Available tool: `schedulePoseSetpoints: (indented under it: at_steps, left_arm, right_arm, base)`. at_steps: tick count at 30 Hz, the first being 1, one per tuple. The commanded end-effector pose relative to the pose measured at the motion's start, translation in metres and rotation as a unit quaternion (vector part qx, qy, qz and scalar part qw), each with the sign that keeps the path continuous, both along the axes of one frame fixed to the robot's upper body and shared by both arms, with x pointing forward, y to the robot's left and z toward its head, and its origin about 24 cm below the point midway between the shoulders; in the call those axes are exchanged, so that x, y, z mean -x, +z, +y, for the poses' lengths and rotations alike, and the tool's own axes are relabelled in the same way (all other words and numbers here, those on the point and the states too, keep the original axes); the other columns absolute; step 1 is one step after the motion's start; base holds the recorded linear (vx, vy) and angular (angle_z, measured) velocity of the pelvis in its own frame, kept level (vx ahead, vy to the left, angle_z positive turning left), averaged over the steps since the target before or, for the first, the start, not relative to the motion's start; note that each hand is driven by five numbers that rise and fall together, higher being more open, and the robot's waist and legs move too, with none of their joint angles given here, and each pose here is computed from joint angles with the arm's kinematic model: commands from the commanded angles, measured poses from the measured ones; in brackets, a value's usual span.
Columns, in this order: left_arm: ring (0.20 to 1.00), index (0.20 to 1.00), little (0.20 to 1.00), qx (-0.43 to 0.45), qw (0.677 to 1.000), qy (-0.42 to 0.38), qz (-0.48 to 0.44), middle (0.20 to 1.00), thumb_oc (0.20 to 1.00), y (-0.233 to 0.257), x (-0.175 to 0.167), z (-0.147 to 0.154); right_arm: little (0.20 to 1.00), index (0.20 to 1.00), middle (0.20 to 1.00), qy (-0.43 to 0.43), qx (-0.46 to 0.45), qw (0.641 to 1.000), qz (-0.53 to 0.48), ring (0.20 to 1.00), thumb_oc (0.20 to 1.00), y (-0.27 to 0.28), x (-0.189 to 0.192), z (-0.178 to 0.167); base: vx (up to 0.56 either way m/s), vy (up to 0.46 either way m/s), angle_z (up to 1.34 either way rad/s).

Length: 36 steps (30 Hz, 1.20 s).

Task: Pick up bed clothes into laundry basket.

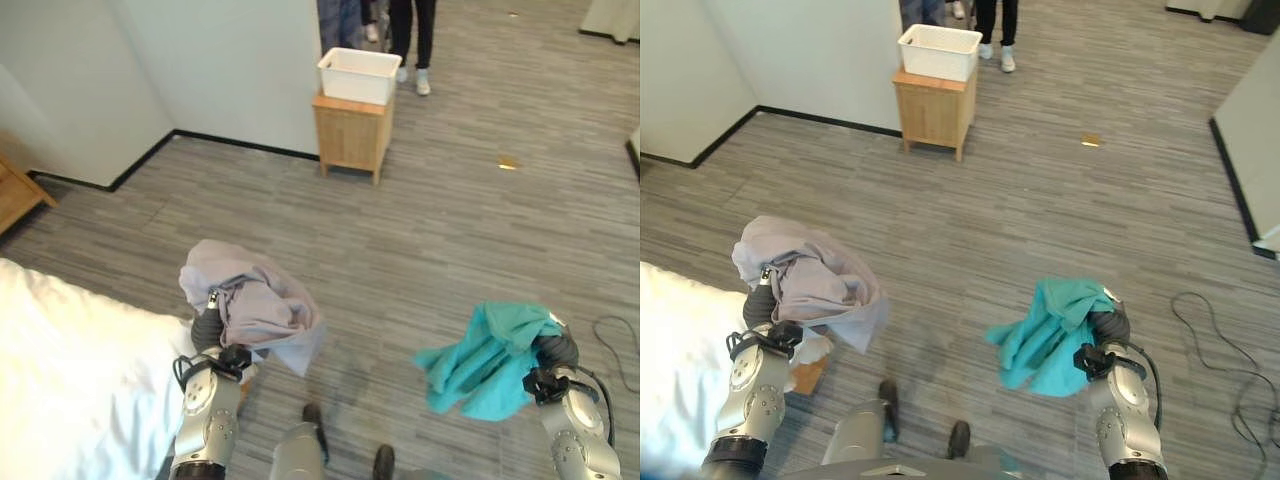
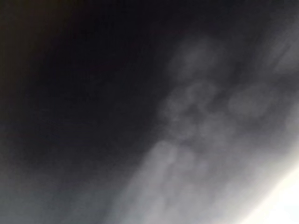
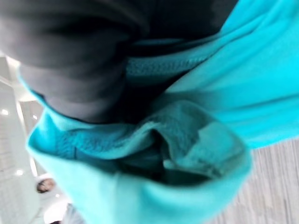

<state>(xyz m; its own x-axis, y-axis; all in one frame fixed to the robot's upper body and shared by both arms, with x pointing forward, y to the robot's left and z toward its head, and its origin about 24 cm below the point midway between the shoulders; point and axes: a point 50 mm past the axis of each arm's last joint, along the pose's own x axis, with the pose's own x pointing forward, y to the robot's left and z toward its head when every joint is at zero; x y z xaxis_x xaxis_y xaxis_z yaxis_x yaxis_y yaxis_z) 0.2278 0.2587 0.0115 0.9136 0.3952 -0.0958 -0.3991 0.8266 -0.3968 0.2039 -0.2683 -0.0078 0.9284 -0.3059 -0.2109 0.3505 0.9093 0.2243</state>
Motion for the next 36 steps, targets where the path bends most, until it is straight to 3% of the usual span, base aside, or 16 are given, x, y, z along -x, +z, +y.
schedulePoseSetpoints:
  at_steps: [1,8,14,23,29,36]
  left_arm:
    - [0.200,0.200,0.200,-0.107,0.989,0.003,-0.097,0.200,0.200,0.053,-0.003,0.020]
    - [0.200,0.200,0.200,-0.130,0.988,-0.021,-0.076,0.200,0.200,0.052,-0.004,0.012]
    - [0.200,0.200,0.200,-0.134,0.984,-0.066,-0.096,0.200,0.200,0.060,-0.021,0.000]
    - [0.200,0.200,0.200,-0.134,0.985,-0.082,-0.077,0.200,0.200,0.049,-0.022,-0.006]
    - [0.200,0.200,0.200,-0.103,0.987,-0.084,-0.086,0.200,0.200,0.049,-0.020,-0.011]
    - [0.200,0.200,0.200,-0.077,0.990,-0.101,-0.067,0.200,0.200,0.035,-0.021,-0.020]
  right_arm:
    - [0.200,0.200,0.200,0.038,0.057,0.994,-0.080,0.200,0.200,0.038,-0.017,0.000]
    - [0.200,0.200,0.200,0.078,0.061,0.990,-0.096,0.200,0.200,0.042,-0.026,0.028]
    - [0.200,0.200,0.200,0.063,0.060,0.993,-0.078,0.200,0.200,0.035,-0.014,0.018]
    - [0.200,0.200,0.200,0.037,0.062,0.996,-0.056,0.200,0.200,0.026,-0.003,0.008]
    - [0.200,0.200,0.200,0.026,0.071,0.994,-0.084,0.200,0.200,0.042,-0.021,0.001]
    - [0.200,0.200,0.200,0.028,0.088,0.990,-0.110,0.200,0.200,0.056,-0.027,0.000]
  base:
    - [0.52,0.036,-0.36]
    - [0.64,0.198,-0.47]
    - [0.61,0.051,0.50]
    - [0.69,-0.272,0.52]
    - [0.44,-0.476,-0.37]
    - [0.46,-0.026,-0.56]
